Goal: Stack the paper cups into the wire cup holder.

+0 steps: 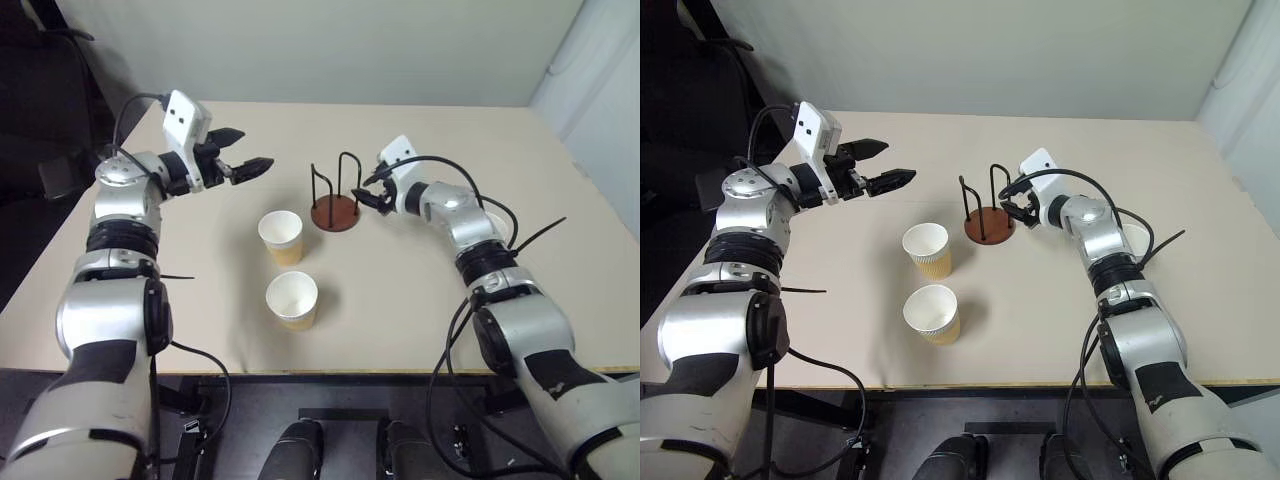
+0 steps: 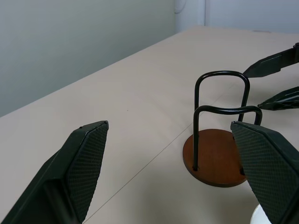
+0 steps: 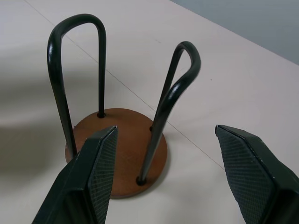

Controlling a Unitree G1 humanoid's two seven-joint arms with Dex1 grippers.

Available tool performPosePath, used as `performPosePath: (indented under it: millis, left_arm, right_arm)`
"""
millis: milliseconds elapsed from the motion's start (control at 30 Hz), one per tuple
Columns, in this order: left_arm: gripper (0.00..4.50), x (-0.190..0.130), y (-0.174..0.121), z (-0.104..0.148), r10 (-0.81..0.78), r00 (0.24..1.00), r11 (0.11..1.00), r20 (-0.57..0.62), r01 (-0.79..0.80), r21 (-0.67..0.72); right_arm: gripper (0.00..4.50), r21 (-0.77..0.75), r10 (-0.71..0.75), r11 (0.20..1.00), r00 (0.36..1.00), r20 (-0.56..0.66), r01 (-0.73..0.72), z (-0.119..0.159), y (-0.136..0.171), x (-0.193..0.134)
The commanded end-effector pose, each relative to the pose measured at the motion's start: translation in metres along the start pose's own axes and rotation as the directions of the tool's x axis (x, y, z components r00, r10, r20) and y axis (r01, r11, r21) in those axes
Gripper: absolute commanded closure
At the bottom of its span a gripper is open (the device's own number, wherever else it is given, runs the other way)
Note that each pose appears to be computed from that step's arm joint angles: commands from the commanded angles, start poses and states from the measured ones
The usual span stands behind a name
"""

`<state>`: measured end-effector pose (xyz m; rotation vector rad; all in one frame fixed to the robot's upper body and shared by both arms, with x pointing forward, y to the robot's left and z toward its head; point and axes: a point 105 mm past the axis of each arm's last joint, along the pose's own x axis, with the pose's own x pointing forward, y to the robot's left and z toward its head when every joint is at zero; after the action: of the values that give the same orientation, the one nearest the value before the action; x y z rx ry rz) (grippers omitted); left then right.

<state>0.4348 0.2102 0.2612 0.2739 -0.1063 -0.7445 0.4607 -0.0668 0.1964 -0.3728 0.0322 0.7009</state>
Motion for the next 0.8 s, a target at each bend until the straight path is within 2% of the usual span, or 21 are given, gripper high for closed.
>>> performPosePath:
  millis: [33,400,500,700,733,800]
  left_arm:
    - [0.00,-0.006,0.006,0.017,0.013,0.999,0.999,0.048,-0.015,0.031]
    - [0.00,-0.006,0.006,0.018,0.010,0.999,0.999,0.046,-0.012,0.039]
    - [0.00,-0.007,0.006,0.018,0.010,0.999,0.999,0.044,-0.012,0.039]
    - [0.00,-0.008,0.006,0.016,0.012,0.999,0.999,0.039,-0.014,0.037]
    - [0.00,-0.008,0.006,0.015,0.012,0.999,0.999,0.038,-0.013,0.037]
    - [0.00,-0.007,0.006,0.015,0.010,0.999,0.999,0.036,-0.011,0.036]
  right_arm:
    - [1.16,-0.020,-0.021,1.000,0.997,0.068,0.022,0.024,-0.003,0.003]
    - [1.16,0.005,0.001,1.000,0.995,0.096,-0.001,0.039,0.017,0.022]
    - [2.05,0.006,0.017,1.000,0.995,0.094,-0.017,0.037,0.022,0.024]
    - [4.30,0.009,0.048,0.999,0.997,0.066,-0.048,0.029,0.025,0.023]
    - [4.48,0.010,0.051,0.999,0.997,0.059,-0.052,0.027,0.025,0.022]
    - [4.48,0.014,0.057,0.998,0.997,0.044,-0.057,0.024,0.023,0.019]
